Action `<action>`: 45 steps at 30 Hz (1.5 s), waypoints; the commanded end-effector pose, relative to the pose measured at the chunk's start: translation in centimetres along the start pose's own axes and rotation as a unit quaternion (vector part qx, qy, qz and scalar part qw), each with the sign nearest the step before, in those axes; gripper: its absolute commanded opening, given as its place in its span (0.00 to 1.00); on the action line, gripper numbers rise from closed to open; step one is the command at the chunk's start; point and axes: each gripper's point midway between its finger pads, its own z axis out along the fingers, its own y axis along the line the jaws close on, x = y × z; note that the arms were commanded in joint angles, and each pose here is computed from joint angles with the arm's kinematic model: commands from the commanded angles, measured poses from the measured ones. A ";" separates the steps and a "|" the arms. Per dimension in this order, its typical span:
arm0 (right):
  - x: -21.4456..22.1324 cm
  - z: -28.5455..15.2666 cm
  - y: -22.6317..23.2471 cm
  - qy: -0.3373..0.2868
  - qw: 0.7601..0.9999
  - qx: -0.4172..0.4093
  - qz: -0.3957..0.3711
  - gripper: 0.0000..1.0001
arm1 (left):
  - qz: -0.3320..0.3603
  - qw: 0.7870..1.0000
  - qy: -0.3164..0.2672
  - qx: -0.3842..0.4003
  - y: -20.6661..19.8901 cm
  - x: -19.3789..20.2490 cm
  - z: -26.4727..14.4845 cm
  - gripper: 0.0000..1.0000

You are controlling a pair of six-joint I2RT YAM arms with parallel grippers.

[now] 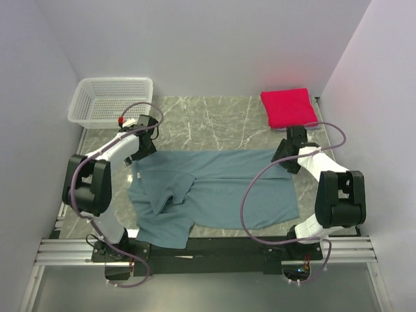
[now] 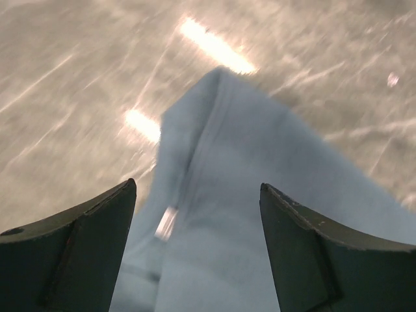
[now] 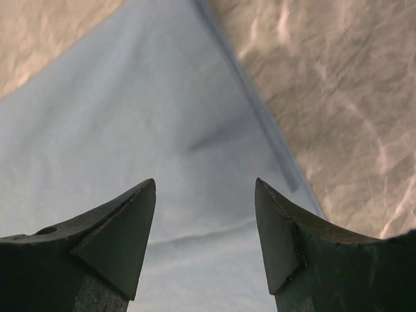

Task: Fold and stack the t-shirts
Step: Fold the tshirt

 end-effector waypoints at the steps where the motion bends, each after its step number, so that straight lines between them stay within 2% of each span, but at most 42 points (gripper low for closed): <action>1: -5.3 -0.4 0.8 -0.061 0.997 -0.034 0.039 0.68 | 0.007 0.997 -0.018 0.069 -3.5 -2.9 1.5 0.82; 5: -8.0 0.3 0.3 -0.082 0.995 -0.036 0.054 0.68 | -0.005 0.996 0.000 0.086 -4.3 -3.5 3.8 0.80; 7: -9.0 0.5 0.1 -0.092 0.993 -0.043 0.058 0.66 | -0.005 0.996 0.012 0.085 -4.2 -3.1 4.8 0.75; 10: -10.9 0.7 0.7 -0.112 0.992 -0.053 0.022 0.64 | -0.011 0.996 0.016 0.089 -4.0 -3.2 5.5 0.68; 16: -11.8 2.5 0.8 -0.084 0.995 -0.053 -0.019 0.64 | -0.007 0.994 0.021 0.103 -4.0 -2.8 6.0 0.67; 26: -8.9 5.0 1.5 -0.009 0.993 -0.090 -0.077 0.59 | 0.013 0.996 0.045 0.081 -3.3 -1.3 7.1 0.62; 32: -8.0 5.8 0.7 0.006 0.993 -0.075 -0.087 0.57 | 0.019 0.996 0.057 0.065 -2.8 -0.4 7.8 0.50; 41: -7.4 7.2 1.1 0.032 0.990 -0.085 -0.104 0.38 | 0.024 0.997 0.067 0.043 -2.1 0.4 8.8 0.32; 44: -7.2 7.4 1.3 0.038 0.989 -0.090 -0.108 0.27 | 0.028 0.996 0.071 0.038 -2.0 0.6 9.1 0.25; 45: -7.3 7.5 1.3 0.038 0.989 -0.091 -0.109 0.18 | 0.028 0.996 0.072 0.037 -2.0 0.7 9.2 0.20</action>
